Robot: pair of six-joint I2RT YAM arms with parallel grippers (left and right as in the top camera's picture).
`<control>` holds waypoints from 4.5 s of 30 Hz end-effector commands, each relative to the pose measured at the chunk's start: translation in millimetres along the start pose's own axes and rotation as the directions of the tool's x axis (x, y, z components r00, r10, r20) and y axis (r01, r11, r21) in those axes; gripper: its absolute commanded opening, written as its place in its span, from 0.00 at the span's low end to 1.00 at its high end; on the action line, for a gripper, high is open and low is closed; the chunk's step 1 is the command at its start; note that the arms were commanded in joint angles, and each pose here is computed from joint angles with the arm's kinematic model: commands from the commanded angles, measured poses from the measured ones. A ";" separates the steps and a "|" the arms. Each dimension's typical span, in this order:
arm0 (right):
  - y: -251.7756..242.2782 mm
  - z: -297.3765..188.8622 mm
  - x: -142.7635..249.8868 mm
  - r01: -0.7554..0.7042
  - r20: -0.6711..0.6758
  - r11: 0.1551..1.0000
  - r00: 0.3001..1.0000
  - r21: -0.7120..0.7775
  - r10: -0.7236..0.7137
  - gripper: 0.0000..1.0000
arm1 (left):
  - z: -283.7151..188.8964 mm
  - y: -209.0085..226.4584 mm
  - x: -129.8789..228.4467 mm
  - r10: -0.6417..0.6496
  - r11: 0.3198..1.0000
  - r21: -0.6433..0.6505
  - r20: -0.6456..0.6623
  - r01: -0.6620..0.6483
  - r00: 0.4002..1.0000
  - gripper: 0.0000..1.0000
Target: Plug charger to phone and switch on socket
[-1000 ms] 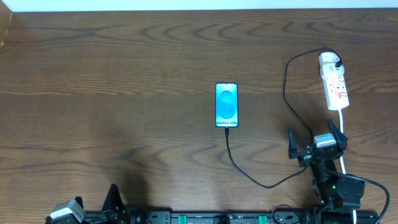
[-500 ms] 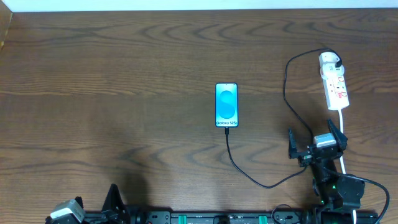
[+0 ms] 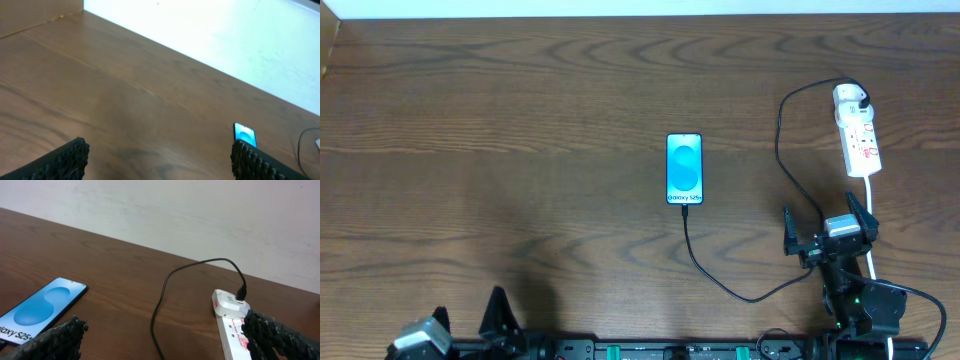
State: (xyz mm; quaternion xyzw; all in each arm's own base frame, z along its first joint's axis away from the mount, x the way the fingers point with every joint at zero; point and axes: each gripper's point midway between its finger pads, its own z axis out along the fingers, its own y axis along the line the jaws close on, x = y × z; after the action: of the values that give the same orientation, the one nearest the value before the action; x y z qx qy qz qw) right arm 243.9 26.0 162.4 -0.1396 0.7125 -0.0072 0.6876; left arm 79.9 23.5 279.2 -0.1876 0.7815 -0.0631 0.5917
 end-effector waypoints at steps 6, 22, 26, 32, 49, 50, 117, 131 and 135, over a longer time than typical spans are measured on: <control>-2.7 -0.5 0.8 -0.015 0.000 1.000 1.000 0.015 0.015 0.99 | 39.1 1.5 18.4 0.000 1.000 -0.019 -0.038 -0.001 0.999 0.91; -2.7 -0.5 0.8 -0.015 0.000 1.000 1.000 0.015 0.015 0.99 | 114.0 -4.8 58.6 0.004 1.000 0.029 -0.073 -0.002 0.997 0.91; -2.7 -0.5 0.8 -0.015 0.000 1.000 1.000 0.015 0.015 0.99 | 128.3 -6.4 63.1 0.002 0.999 0.044 -0.054 0.001 0.999 0.91; -2.7 -0.5 0.8 -0.015 0.000 1.000 1.000 0.015 0.015 0.99 | 147.4 -7.7 67.5 -0.005 0.998 0.062 -0.011 0.005 1.000 0.91; -2.7 -0.5 0.8 -0.015 0.000 1.000 1.000 0.015 0.015 0.99 | 174.9 -37.0 70.0 0.156 0.953 0.234 0.164 -0.192 0.974 0.91; -2.7 -0.5 0.8 -0.015 0.000 1.000 1.000 0.015 0.015 0.99 | 175.3 -38.6 70.4 0.171 0.947 0.241 0.173 -0.210 0.970 0.91; -2.7 -0.5 0.8 -0.015 0.000 1.000 1.000 0.015 0.015 0.99 | 191.2 -28.1 104.5 0.369 0.895 0.208 0.153 -0.395 0.917 0.91; -2.9 -0.5 0.9 -0.015 0.000 1.000 1.000 0.016 0.015 0.99 | 191.2 -28.1 104.5 0.369 0.895 0.208 0.153 -0.395 0.917 0.91; -4.1 -0.6 1.0 -0.010 -0.001 1.000 1.000 0.024 0.010 0.99 | 191.2 -28.1 104.5 0.369 0.895 0.208 0.153 -0.395 0.917 0.91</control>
State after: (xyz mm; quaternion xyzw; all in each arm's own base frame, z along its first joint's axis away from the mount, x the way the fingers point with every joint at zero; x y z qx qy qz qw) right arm 243.8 25.7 162.9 -0.1382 0.7117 -0.0071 0.6888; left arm 244.8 -14.7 152.9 0.0304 0.7411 -0.0225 0.6704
